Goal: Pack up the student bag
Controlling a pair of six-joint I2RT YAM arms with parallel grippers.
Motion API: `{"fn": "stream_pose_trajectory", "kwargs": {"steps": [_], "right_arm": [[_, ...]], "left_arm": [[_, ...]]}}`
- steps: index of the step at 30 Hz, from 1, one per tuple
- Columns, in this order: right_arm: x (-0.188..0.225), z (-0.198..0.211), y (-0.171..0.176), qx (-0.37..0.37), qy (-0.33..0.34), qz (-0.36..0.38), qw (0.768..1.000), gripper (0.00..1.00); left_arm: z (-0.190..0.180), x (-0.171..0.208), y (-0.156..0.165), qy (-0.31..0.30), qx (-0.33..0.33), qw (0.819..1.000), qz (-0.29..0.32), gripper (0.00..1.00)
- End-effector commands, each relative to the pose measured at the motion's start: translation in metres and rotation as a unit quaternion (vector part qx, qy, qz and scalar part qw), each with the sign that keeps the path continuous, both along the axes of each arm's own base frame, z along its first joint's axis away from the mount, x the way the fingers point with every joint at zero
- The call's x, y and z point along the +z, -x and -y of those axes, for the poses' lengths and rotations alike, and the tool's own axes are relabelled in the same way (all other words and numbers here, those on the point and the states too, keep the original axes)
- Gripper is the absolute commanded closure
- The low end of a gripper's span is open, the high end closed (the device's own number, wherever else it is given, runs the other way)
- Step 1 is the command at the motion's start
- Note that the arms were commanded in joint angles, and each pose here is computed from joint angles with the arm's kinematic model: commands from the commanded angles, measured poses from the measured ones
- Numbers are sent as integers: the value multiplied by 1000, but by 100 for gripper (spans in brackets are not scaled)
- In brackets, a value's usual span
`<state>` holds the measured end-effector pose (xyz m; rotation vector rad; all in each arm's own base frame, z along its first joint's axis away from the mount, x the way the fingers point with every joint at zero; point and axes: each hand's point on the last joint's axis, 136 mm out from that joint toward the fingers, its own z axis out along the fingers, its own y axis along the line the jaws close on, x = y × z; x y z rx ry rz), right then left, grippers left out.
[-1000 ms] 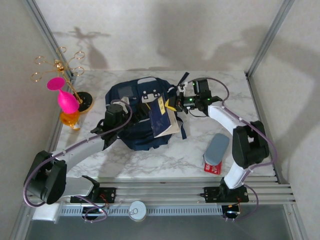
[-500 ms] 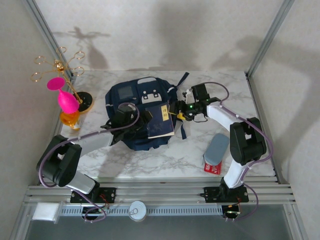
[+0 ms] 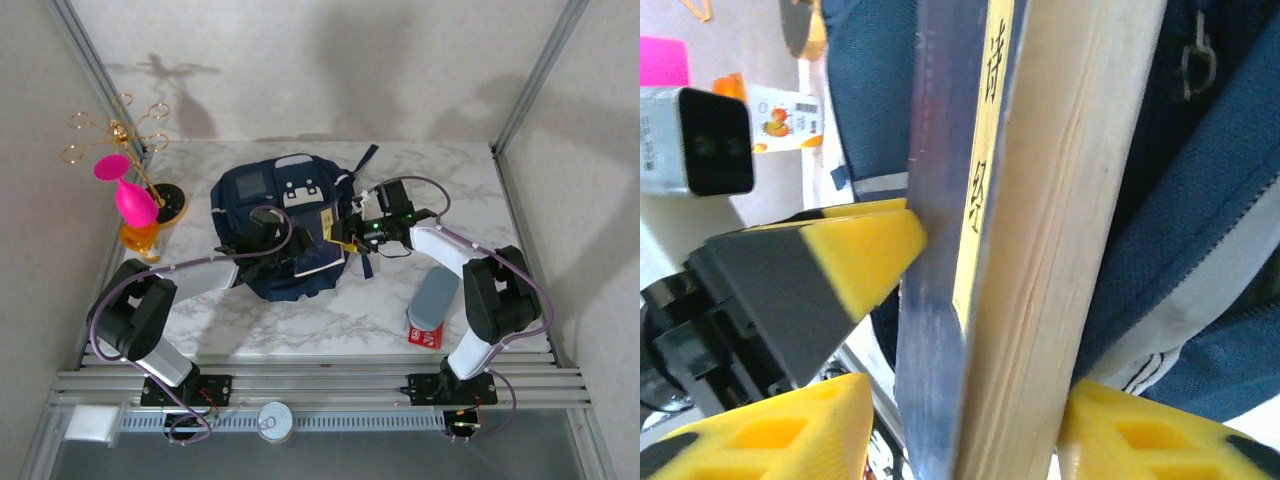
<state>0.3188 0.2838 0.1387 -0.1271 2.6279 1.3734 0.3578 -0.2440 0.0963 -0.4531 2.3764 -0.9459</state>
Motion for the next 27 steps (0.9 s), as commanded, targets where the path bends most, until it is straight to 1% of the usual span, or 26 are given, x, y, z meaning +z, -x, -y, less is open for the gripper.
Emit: {"fn": "stream_pose_trajectory", "kwargs": {"steps": [1, 2, 7, 8, 10, 12, 13, 19, 23, 27], "right_arm": [[-1, -3, 8, 13, -15, -9, 1000, 62], [-1, -4, 9, 15, -20, -10, 1000, 64], [5, -8, 13, 20, -34, -10, 999, 69], [4, -7, 14, 22, -33, -9, 999, 72], [4, -4, 15, 22, -24, -8, 999, 74], [3, 0, 15, 18, -12, -2, 1000, 85], [4, 4, 14, 15, -10, 0, 1000, 88], [18, 30, 16, -14, -14, 21, 1000, 94], [29, 42, 22, -24, -38, 24, 999, 96], [34, 60, 22, -47, -51, 26, 997, 96]], "left_arm": [[11, 6, 3, -12, -19, 1000, 6, 46], [11, 6, 4, -17, -20, 1000, 7, 46], [22, 12, 7, -23, -36, 999, 14, 46], [24, 13, 8, -21, -38, 999, 15, 46], [26, 14, 9, -21, -42, 999, 16, 46], [25, 17, 8, -26, -45, 998, 21, 42], [23, 18, 8, -35, -45, 998, 23, 39], [7, 41, 10, -104, -62, 991, 60, 30], [-10, 39, 22, -162, -81, 982, 60, 23], [-11, 42, 38, -185, -115, 974, 66, 21]]}}
